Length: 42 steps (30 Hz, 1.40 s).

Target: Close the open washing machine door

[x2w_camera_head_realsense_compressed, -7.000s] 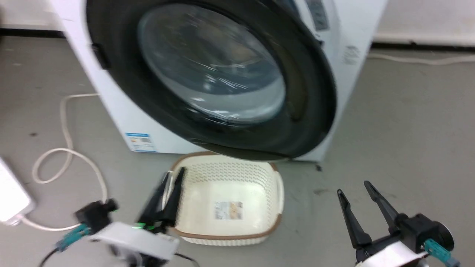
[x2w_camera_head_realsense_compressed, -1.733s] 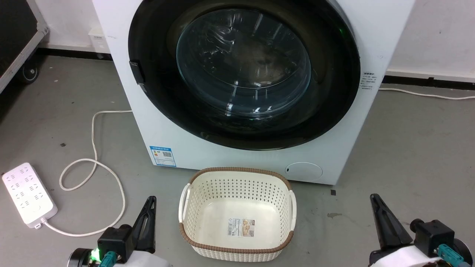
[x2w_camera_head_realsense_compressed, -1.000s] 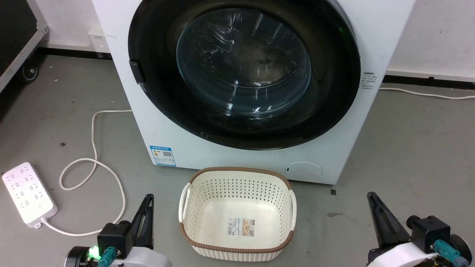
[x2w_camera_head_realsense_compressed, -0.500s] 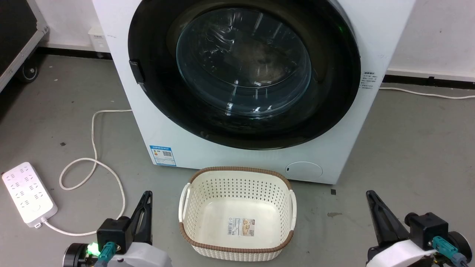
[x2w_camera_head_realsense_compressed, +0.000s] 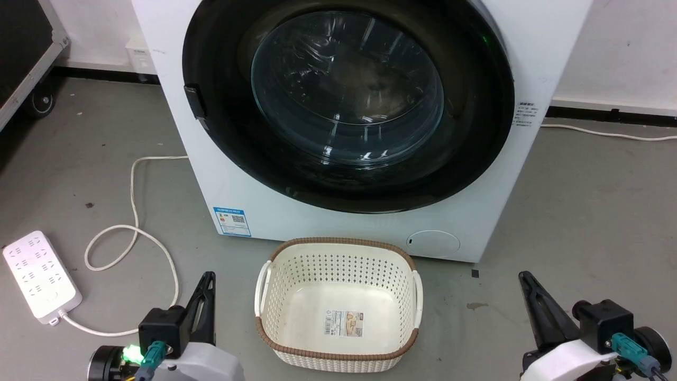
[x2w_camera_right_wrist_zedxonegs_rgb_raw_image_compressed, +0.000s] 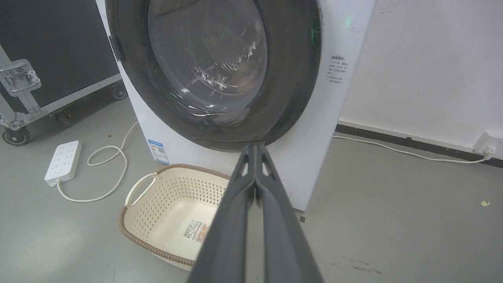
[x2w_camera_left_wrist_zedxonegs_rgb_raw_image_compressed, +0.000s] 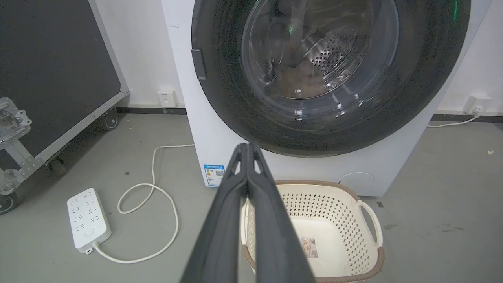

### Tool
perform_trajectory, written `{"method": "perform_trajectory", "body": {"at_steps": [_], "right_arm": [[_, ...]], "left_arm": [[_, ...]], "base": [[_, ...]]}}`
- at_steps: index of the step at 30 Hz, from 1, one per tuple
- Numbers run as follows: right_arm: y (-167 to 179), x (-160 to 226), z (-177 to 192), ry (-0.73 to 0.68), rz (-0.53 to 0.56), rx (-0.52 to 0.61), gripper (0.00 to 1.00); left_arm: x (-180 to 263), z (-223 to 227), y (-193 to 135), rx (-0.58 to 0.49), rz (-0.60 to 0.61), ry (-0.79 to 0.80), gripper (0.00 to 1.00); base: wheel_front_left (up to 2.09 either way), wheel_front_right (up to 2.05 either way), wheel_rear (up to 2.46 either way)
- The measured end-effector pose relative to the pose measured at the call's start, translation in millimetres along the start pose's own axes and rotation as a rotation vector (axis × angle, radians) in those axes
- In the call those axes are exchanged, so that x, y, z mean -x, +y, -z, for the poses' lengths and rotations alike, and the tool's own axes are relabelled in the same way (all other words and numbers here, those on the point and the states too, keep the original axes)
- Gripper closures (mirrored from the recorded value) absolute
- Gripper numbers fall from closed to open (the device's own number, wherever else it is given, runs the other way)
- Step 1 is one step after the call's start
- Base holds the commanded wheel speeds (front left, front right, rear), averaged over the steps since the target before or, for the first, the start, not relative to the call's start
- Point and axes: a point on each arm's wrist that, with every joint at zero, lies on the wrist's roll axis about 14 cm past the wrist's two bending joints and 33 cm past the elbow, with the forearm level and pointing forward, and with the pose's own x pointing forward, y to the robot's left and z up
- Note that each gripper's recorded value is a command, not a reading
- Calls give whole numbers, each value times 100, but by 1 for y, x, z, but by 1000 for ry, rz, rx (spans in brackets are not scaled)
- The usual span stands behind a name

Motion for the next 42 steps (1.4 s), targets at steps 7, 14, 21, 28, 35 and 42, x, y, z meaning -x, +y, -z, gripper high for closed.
{"method": "perform_trajectory", "body": {"at_steps": [7,14,21,28,35,42], "right_arm": [[1,-2,-3,0,-3,10,100],[2,-3,-4,7,-6,20,100],[2,-4,-5,17,-8,29,100],[3,-4,-6,19,-9,30,100],[3,-4,-6,18,-9,30,100],[3,-4,-6,17,-9,30,100]], "left_arm": [[-1,-1,1,-6,-4,6,100],[-1,-1,3,-13,-13,15,100],[-2,-1,5,-21,-22,24,100],[-3,-2,6,-28,-27,28,100],[-3,-3,6,-28,-28,27,100],[-3,-2,6,-28,-28,27,100]], "base": [[0,0,0],[0,0,0],[0,0,0],[0,0,0],[0,0,0],[0,0,0]]}}
